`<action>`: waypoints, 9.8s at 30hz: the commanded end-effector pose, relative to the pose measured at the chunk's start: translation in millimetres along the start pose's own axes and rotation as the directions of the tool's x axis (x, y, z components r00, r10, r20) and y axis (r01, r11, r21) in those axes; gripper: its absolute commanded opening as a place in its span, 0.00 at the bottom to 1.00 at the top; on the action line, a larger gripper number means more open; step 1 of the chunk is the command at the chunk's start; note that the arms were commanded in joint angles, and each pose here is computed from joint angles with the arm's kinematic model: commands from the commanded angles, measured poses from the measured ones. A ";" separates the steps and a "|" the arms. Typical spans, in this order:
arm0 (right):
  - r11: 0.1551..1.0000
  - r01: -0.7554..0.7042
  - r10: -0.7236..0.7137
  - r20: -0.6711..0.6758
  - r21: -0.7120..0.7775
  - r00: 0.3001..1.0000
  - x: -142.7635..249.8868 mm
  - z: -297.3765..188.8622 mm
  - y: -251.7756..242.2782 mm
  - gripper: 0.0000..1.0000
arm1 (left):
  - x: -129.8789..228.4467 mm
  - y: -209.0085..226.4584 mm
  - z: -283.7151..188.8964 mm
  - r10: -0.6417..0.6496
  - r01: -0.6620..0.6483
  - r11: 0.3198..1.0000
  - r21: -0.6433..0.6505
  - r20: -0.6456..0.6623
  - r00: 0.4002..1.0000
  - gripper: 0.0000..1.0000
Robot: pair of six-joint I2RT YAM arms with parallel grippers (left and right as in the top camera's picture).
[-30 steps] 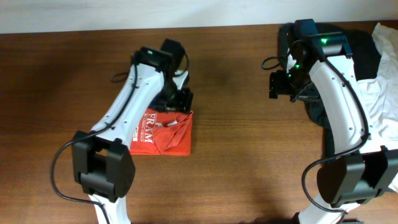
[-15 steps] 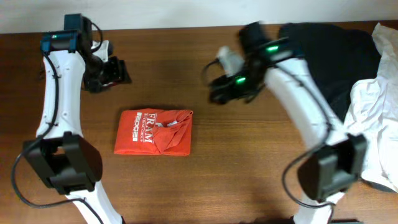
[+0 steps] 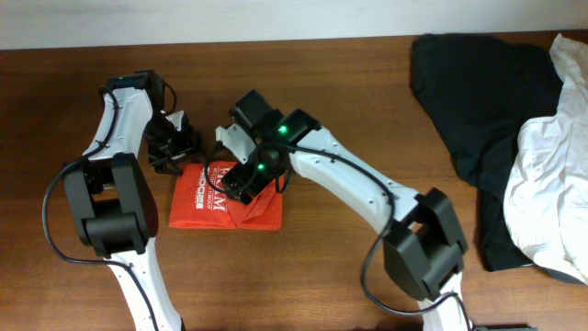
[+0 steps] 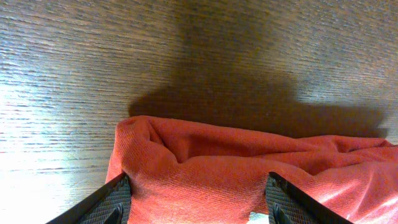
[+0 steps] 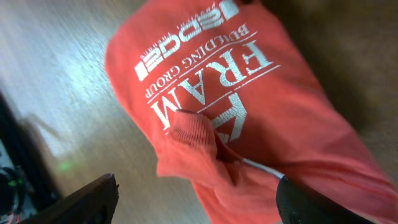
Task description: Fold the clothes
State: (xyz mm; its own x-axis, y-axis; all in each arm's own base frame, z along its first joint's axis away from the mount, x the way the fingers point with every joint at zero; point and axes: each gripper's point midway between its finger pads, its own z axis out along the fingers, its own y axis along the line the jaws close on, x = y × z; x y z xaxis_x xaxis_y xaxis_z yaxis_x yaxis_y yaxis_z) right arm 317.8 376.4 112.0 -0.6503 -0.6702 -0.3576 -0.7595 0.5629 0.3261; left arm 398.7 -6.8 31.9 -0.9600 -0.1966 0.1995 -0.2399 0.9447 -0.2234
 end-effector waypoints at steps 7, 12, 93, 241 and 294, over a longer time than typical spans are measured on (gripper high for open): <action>1.000 -0.007 0.008 -0.118 0.013 0.993 23.5 41.7 -4.9 0.04 | -0.4 -0.6 6.5 0.017 -0.017 1.000 0.006 -0.009 1.000 0.69; 0.977 -0.054 0.117 -0.312 0.204 0.943 75.4 23.1 -41.9 0.08 | 0.2 -0.6 6.5 0.017 -0.017 1.000 0.006 -0.011 1.000 0.69; 0.890 -0.393 0.444 -0.238 0.233 0.864 102.5 -95.1 -107.1 0.68 | -112.2 172.3 -67.1 -0.546 0.375 0.824 0.424 0.419 0.726 0.01; 0.555 -0.790 0.832 -0.167 0.262 0.529 198.3 -178.4 -203.6 0.99 | 82.3 -13.0 -47.3 0.182 -0.189 0.953 -0.236 -0.052 0.982 0.84; 0.583 -0.668 0.280 0.657 0.463 0.700 257.5 -296.8 -79.7 0.99 | 223.0 -16.4 -191.2 0.327 -0.257 0.939 -0.229 0.825 0.460 0.99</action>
State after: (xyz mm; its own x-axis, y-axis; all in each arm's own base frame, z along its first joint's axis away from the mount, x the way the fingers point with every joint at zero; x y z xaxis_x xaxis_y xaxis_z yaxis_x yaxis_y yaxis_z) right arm 216.1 19.2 255.5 -0.6776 -0.0011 -0.7354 -0.0372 0.9988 0.0328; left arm 216.7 -16.1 265.1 -0.6358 -0.0086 -0.7718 0.0468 0.9977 -0.0496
